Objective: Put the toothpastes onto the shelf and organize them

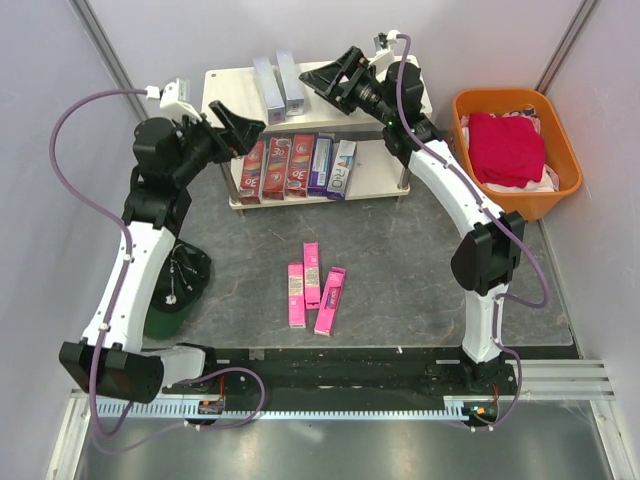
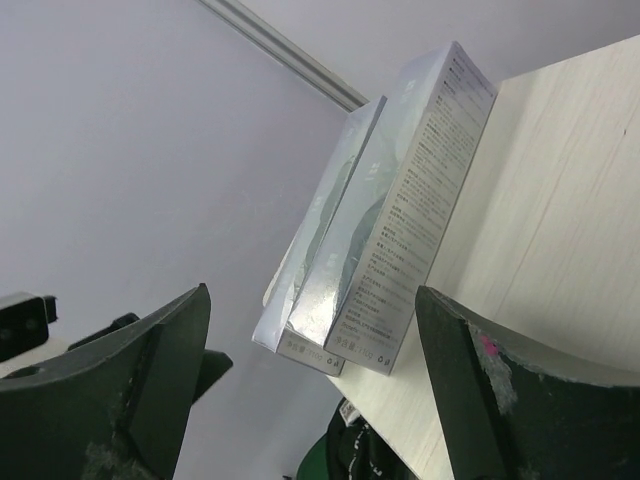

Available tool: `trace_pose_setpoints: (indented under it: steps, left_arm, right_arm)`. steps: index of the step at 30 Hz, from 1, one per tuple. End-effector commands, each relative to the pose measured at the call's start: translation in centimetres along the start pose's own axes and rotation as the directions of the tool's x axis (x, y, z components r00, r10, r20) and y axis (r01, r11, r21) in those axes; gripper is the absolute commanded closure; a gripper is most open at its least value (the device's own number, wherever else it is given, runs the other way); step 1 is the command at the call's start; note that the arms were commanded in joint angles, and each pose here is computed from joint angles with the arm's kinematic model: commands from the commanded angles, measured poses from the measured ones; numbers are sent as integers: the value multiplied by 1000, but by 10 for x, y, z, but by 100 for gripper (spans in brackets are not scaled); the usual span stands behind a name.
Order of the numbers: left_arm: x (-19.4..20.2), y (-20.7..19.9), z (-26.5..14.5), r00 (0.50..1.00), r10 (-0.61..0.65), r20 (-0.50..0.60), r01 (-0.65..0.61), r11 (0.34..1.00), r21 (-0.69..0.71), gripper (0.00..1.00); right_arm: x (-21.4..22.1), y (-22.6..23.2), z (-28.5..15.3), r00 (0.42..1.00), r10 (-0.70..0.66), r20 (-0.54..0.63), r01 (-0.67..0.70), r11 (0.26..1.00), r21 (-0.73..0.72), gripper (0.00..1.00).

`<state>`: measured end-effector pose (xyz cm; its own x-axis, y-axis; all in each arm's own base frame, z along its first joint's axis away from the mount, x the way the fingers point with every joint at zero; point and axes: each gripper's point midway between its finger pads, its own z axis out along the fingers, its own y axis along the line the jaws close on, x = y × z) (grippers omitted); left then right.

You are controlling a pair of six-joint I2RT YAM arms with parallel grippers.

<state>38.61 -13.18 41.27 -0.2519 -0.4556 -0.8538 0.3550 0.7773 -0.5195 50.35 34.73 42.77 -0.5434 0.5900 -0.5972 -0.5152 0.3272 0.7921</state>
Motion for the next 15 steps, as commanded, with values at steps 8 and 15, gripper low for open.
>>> trace_pose_setpoints:
  steps: [8,15]
  left_arm:
    - [-21,-8,31,1000,6,9,-6,999,52,5]
    - [-19,-5,27,1000,1,16,-1,999,39,5]
  right_arm:
    - [64,4,9,984,-24,-174,26,1000,8,8]
    - [74,2,8,983,-16,-183,21,999,28,8]
